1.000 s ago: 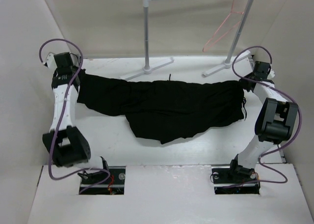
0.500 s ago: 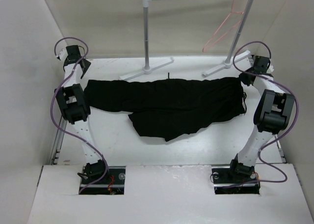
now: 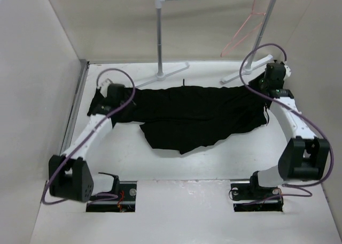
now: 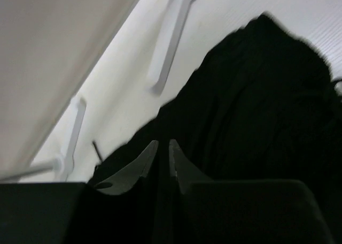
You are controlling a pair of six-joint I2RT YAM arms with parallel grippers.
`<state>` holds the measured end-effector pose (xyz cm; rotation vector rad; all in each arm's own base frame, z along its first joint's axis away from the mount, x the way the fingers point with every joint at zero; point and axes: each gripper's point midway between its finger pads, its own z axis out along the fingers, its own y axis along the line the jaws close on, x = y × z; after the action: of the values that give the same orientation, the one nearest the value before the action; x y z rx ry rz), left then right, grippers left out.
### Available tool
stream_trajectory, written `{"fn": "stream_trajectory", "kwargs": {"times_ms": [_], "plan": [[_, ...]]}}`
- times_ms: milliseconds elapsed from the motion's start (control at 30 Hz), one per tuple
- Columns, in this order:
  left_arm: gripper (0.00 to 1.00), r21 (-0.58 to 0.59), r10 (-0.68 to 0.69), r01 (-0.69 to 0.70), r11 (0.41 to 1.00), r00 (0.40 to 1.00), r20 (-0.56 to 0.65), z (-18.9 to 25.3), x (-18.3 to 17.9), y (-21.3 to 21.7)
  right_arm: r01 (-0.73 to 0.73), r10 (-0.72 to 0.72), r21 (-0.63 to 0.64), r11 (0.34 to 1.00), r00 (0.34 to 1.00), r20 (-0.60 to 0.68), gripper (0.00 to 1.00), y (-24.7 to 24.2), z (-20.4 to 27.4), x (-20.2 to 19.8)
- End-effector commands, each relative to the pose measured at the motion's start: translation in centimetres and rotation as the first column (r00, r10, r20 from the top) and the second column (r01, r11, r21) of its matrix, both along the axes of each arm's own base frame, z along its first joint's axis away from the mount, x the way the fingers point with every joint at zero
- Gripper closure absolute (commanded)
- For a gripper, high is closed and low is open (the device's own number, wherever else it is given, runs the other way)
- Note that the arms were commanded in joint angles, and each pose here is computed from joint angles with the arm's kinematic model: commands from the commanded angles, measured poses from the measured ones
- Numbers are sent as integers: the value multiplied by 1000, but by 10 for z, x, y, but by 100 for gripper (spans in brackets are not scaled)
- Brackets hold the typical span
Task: Place the trousers on the hanger
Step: Flatten out the trousers at the center of the board.
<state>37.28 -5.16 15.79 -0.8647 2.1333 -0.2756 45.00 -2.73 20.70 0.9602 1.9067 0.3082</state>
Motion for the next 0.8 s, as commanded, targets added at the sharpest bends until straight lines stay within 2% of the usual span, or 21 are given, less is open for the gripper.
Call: {"fn": "stream_trajectory", "kwargs": {"times_ms": [0, 67, 133, 200, 333, 400, 467, 533, 667, 767], "plan": [[63, -50, -47, 39, 998, 986, -163, -55, -68, -29, -69, 70, -7, 998, 997, 21, 90, 36, 6, -26], [56, -115, -98, 80, 990, 982, -163, -63, -88, -48, -145, 146, -8, 989, 989, 12, 91, 60, 5, -45], [49, -189, -153, 124, 974, 977, -147, -68, -99, -70, -207, 207, -10, 978, 978, 0, 88, 79, 2, -64], [44, -220, -195, 160, 962, 970, -146, -75, -106, -85, -276, 275, -21, 961, 961, -23, 80, 98, -5, -86], [43, -233, -220, 181, 956, 963, -154, -91, -103, -101, -373, 371, -13, 928, 925, -78, 62, 125, -31, -125], [53, -238, -213, 174, 956, 966, -148, -97, -92, -105, -394, 391, 1, 919, 913, -119, 55, 132, -51, -137], [75, -252, -210, 173, 952, 969, -129, -92, -82, -110, -379, 375, 7, 926, 913, -163, 50, 129, -70, -140], [89, -254, -210, 179, 950, 972, -101, -77, -79, -112, -349, 346, 19, 937, 917, -199, 48, 125, -87, -136], [95, -207, -201, 187, 960, 978, -47, -18, -91, -104, -269, 271, 44, 962, 928, -255, 48, 112, -115, -113], [95, -152, -209, 206, 967, 978, -7, 52, -108, -100, -232, 237, 49, 971, 928, -288, 50, 107, -129, -97]]}}
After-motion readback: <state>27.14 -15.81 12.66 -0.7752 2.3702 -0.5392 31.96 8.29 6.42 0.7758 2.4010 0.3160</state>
